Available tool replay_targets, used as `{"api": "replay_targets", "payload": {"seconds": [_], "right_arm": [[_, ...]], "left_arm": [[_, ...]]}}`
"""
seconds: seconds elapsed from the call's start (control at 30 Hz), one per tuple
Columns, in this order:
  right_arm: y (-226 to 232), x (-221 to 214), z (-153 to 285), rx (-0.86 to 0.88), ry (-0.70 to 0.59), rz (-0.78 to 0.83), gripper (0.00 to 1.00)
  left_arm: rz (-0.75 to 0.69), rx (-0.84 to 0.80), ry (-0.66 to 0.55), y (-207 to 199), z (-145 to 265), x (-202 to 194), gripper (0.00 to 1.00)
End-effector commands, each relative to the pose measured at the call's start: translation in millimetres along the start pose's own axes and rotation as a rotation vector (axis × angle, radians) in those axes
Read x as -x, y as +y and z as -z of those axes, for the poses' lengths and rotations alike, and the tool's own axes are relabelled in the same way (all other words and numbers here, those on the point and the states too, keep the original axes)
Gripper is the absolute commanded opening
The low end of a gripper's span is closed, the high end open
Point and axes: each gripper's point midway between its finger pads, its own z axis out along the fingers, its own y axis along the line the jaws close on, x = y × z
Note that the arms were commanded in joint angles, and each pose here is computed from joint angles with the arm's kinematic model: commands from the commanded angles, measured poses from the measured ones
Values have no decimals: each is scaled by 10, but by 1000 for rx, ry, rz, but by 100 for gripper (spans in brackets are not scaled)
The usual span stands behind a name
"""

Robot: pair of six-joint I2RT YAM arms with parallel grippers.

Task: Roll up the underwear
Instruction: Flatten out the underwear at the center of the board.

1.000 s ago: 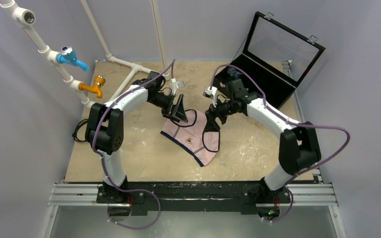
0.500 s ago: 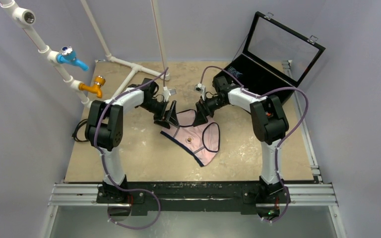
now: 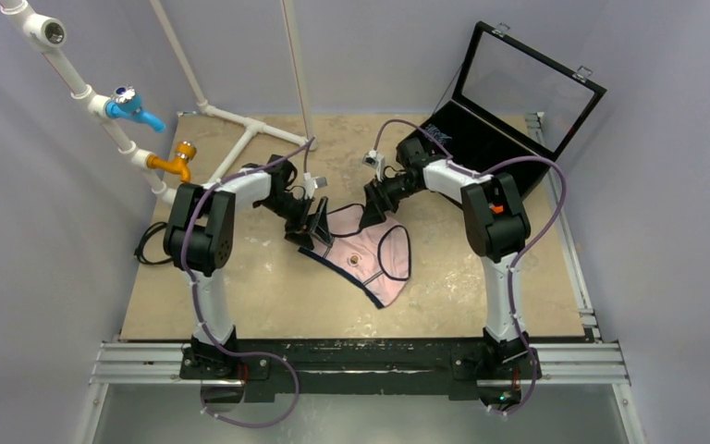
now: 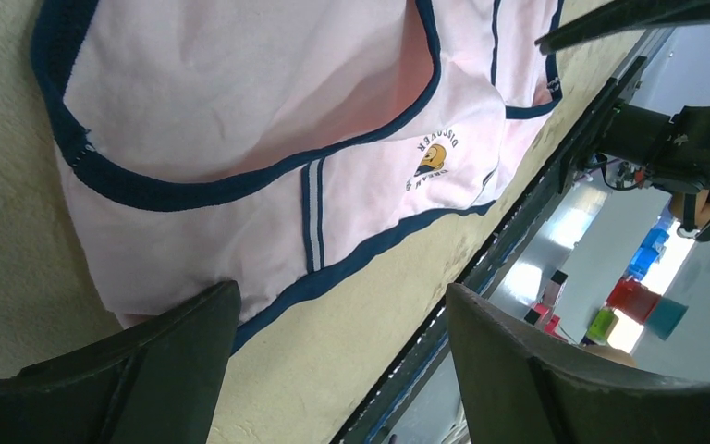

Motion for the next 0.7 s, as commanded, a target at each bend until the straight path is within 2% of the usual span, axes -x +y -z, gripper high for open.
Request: {"api": "replay_targets", "payload": {"seconds": [0.0, 0.3, 0.5, 0.67], "right_arm": [[-183, 94, 76, -58, -18, -9, 81], [-390, -30, 67, -131, 23, -39, 80], [-324, -14, 89, -93, 48, -35, 81], [-190, 69, 234, -88, 77, 28, 83]], "left_arm": [[-2, 58, 3, 124, 16, -71, 81], [-28, 74, 20, 142, 41, -186, 81], [-41, 67, 14, 98, 72, -186, 81], [-62, 43, 3, 2, 127, -155, 81]]}}
